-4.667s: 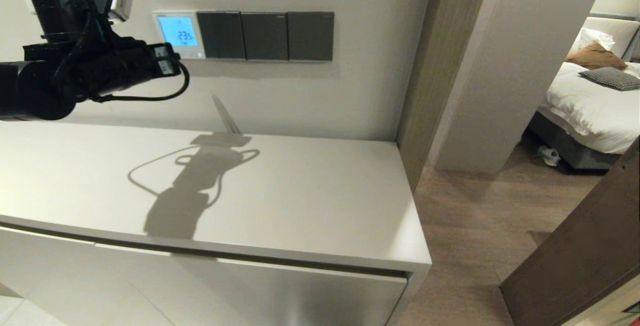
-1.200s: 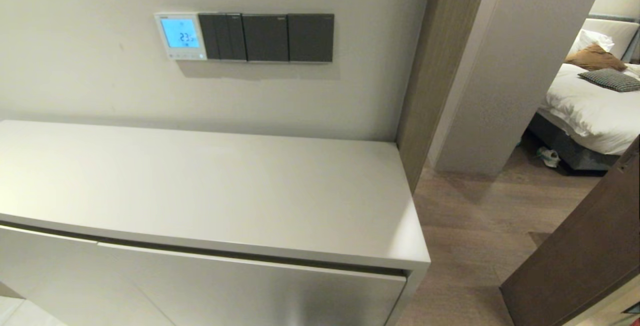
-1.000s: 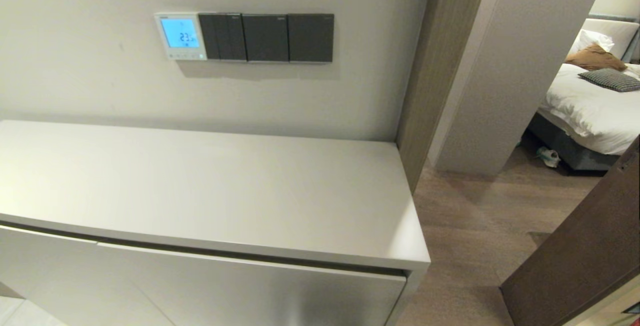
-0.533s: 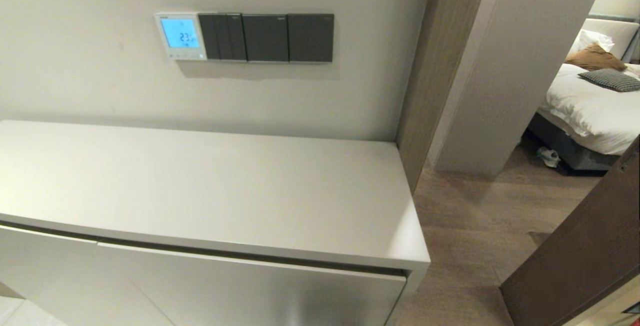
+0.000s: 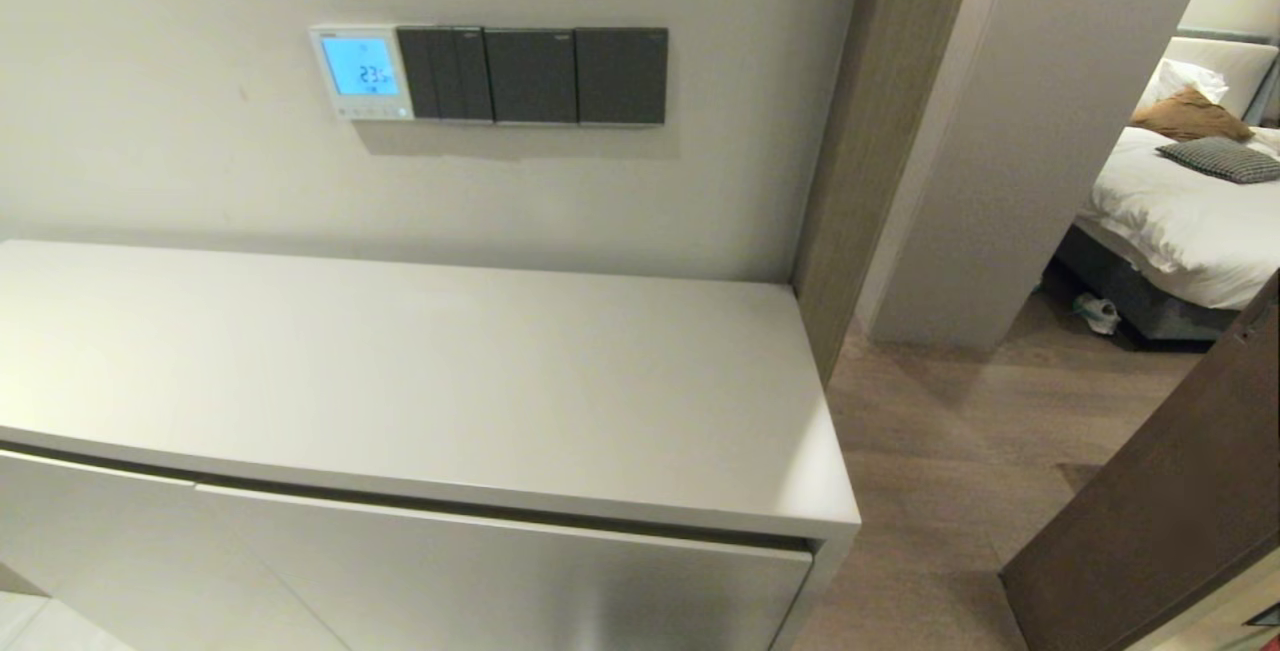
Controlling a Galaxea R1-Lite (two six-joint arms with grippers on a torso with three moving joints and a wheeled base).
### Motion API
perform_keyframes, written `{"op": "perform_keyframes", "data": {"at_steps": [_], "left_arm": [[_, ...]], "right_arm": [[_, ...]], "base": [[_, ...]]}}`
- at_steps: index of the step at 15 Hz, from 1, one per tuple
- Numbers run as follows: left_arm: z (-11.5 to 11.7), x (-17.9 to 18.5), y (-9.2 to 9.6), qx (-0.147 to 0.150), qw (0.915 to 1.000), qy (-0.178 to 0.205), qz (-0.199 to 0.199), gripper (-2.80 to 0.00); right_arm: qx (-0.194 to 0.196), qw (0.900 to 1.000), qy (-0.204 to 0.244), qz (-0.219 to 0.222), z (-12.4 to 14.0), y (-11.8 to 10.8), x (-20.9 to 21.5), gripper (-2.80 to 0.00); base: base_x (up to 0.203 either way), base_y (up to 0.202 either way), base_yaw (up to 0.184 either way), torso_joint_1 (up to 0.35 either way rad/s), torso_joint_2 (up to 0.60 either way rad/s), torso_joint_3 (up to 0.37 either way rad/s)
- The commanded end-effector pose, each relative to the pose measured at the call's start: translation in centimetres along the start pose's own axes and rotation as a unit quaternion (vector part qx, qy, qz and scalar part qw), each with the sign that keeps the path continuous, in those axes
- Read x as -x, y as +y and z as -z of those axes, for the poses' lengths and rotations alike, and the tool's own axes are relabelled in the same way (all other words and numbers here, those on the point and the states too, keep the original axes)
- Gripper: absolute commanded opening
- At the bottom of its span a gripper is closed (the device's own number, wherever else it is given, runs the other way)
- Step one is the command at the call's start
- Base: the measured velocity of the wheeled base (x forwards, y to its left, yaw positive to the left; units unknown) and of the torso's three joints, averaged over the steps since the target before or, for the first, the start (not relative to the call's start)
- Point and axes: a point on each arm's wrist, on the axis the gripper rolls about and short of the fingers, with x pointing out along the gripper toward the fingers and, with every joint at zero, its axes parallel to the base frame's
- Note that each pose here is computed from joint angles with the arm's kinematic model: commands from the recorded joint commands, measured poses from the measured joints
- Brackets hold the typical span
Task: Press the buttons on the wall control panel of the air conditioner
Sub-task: Turn off the central air conditioner
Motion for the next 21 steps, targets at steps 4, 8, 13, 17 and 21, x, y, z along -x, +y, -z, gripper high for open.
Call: {"op": "perform_keyframes", "data": {"at_steps": [4,8,13,17,21], "left_arm": [[0.11,0.04,-0.07,-0.009,0.9999,0.006,0.014,-2.8],[0.08,0.03,-0.07,-0.005,0.9999,0.001,0.013,-2.8],[0.07,0.03,-0.07,-0.006,0.9999,0.0,0.013,-2.8],[0.05,0.03,-0.05,-0.003,0.9999,0.0,0.01,-2.8],[0.08,0.02,-0.06,-0.005,0.9999,0.0,0.011,-2.8]], "right_arm": [[0.0,1.0,0.002,0.0,0.04,0.0,-0.02,-2.8],[0.0,1.0,0.002,0.0,0.04,0.0,-0.02,-2.8],[0.0,1.0,0.002,0.0,0.04,0.0,-0.02,-2.8],[0.0,1.0,0.002,0.0,0.04,0.0,-0.02,-2.8],[0.0,1.0,0.002,-0.001,0.04,0.0,-0.02,-2.8]], "base": [[0.0,0.0,0.0,0.0,0.0,0.0],[0.0,0.0,0.0,0.0,0.0,0.0],[0.0,0.0,0.0,0.0,0.0,0.0],[0.0,0.0,0.0,0.0,0.0,0.0],[0.0,0.0,0.0,0.0,0.0,0.0]]}}
